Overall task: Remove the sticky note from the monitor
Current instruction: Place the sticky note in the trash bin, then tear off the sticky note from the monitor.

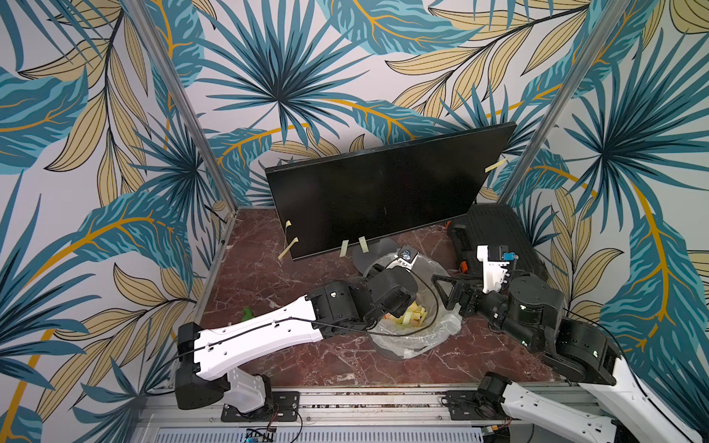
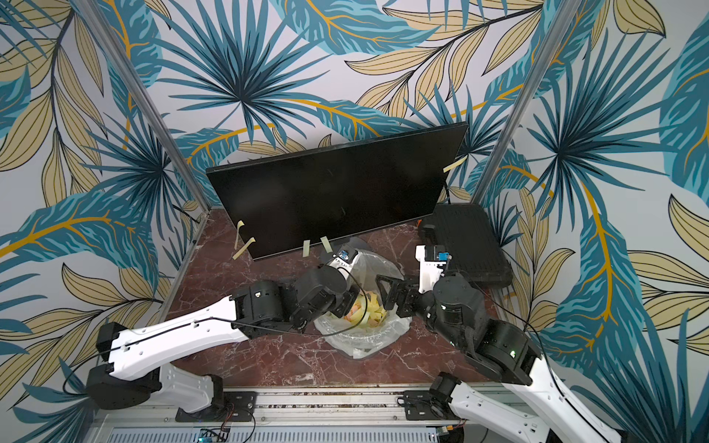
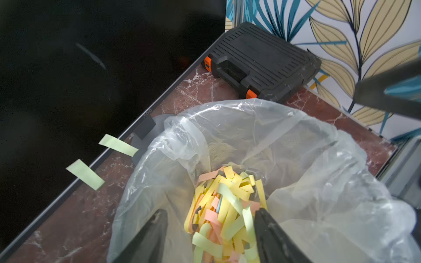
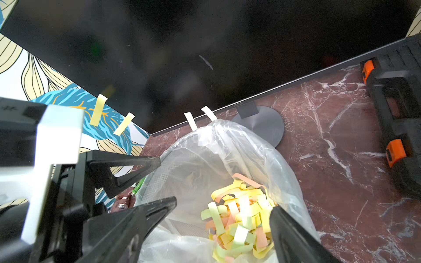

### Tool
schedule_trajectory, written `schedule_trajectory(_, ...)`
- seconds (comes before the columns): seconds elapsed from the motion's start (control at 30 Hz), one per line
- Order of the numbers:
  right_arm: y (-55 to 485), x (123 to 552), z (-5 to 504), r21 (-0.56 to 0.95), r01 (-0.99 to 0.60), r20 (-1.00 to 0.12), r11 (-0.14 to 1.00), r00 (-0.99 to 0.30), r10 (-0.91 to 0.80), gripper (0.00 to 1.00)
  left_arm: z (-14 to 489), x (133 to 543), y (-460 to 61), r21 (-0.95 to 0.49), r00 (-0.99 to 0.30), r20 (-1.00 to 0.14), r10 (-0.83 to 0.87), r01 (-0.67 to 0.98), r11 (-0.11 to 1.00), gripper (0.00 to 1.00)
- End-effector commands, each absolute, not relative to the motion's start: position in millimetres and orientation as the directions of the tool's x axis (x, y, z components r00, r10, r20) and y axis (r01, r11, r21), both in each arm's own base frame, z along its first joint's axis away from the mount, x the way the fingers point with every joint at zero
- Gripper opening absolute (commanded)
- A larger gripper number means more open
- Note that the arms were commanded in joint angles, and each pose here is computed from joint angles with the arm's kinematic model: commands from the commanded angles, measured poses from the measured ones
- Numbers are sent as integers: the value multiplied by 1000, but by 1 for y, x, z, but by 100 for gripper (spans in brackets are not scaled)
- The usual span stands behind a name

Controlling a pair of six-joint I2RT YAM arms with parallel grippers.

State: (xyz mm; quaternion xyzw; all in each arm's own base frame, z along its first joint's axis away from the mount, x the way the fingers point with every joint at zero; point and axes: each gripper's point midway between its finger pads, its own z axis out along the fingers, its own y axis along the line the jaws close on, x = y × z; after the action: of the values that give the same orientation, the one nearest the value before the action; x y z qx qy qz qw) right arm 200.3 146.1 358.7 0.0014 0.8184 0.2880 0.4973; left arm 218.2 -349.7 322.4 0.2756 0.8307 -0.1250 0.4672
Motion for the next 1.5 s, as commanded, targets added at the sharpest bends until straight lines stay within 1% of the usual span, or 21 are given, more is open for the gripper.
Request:
schedule_trajectory(0.0,148,202,354,454,-283,-817,845,-510,268,89,359,222,-339,37,-353,-897,267,541,840,98)
schedule_trajectory(0.1,151,203,356,446,-294,-820,845,-512,254,89,375,225,-331,40,-313,-921,233,519,854,100)
schedule_trajectory(0.23,156,203,363,449,-319,-825,835,-506,250,90,398,228,-311,10,-248,-958,143,470,882,100)
schedule_trajectory(0.4,163,205,370,456,-346,-829,820,-500,251,91,425,228,-264,-122,-172,-983,-60,377,918,100)
schedule_trajectory(0.5,172,206,374,463,-369,-827,806,-508,242,91,430,229,-237,-176,-161,-979,-126,353,919,100)
schedule_trajectory(0.6,186,209,378,478,-403,-822,780,-518,235,91,436,227,-210,-169,-138,-982,-131,318,933,100)
schedule_trajectory(0.97,243,219,393,531,-522,-800,667,-569,192,89,446,216,-92,-145,-85,-986,-140,52,988,100)
schedule_trajectory(1.07,257,222,396,547,-542,-794,638,-577,191,88,440,216,-66,-101,-124,-987,-104,-25,995,100)
schedule_trajectory(1.17,272,226,401,574,-557,-781,601,-592,198,87,426,223,-51,-73,-217,-972,-87,-71,995,100)
schedule_trajectory(1.3,293,228,406,585,-581,-778,565,-598,190,86,405,240,-57,-75,-324,-942,-91,-62,995,100)
schedule_trajectory(1.47,318,229,409,588,-602,-778,540,-603,175,86,390,260,-71,-67,-374,-924,-76,-36,997,100)
